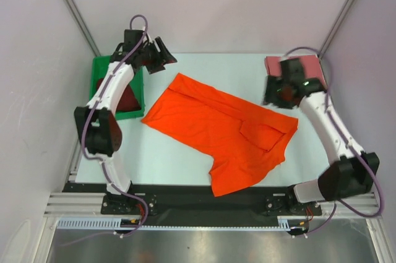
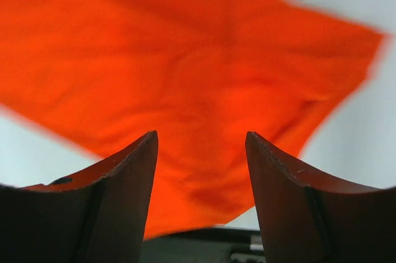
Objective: Fold and stack the t-shirts
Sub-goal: Fold the tshirt
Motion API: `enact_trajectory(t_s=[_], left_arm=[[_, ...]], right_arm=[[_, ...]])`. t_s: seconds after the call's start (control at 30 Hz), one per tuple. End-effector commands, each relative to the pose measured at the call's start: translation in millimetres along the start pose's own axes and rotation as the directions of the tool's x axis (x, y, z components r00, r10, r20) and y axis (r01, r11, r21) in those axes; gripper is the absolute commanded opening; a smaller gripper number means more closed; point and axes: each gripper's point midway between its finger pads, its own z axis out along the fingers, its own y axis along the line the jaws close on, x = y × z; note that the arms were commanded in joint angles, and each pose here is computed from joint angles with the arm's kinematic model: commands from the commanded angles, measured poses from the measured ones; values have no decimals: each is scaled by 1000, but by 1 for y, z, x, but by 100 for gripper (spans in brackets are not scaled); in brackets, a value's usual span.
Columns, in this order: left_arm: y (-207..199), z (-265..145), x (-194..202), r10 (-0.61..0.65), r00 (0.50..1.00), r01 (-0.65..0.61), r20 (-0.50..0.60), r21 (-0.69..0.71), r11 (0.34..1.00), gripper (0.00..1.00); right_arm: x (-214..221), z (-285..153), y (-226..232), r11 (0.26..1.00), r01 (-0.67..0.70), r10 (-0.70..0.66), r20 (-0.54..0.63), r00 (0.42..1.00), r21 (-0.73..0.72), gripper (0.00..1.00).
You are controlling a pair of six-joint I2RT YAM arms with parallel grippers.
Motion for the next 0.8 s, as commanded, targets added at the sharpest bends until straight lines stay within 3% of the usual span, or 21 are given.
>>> enact_trajectory(t_s=[0.0,0.03,0.13,0.37,0.43,0.6,0.77], left_arm=[[5,-41,16,54,998,-53,24,-50,997,69],[10,-49,26,56,998,-55,12,-57,997,62],[22,-64,39,59,998,-60,-6,-81,995,56],[54,-105,90,30,999,-33,-27,-148,988,54],[55,-114,101,27,999,-30,-24,-139,990,53],[74,-126,132,0,998,-11,-64,-178,984,53],[85,-141,140,11,997,-26,-74,-210,977,53]], right_arm=[[77,-43,72,966,182,-195,-54,979,-183,64],[111,-52,98,928,284,-307,-60,950,-243,66],[157,-68,123,870,369,-408,-58,911,-325,69],[284,-80,171,662,571,-689,-93,719,-486,70],[314,-75,175,608,621,-753,-110,649,-494,62],[344,-53,180,561,686,-806,-118,580,-463,47],[368,-47,179,520,719,-840,-126,527,-461,47]])
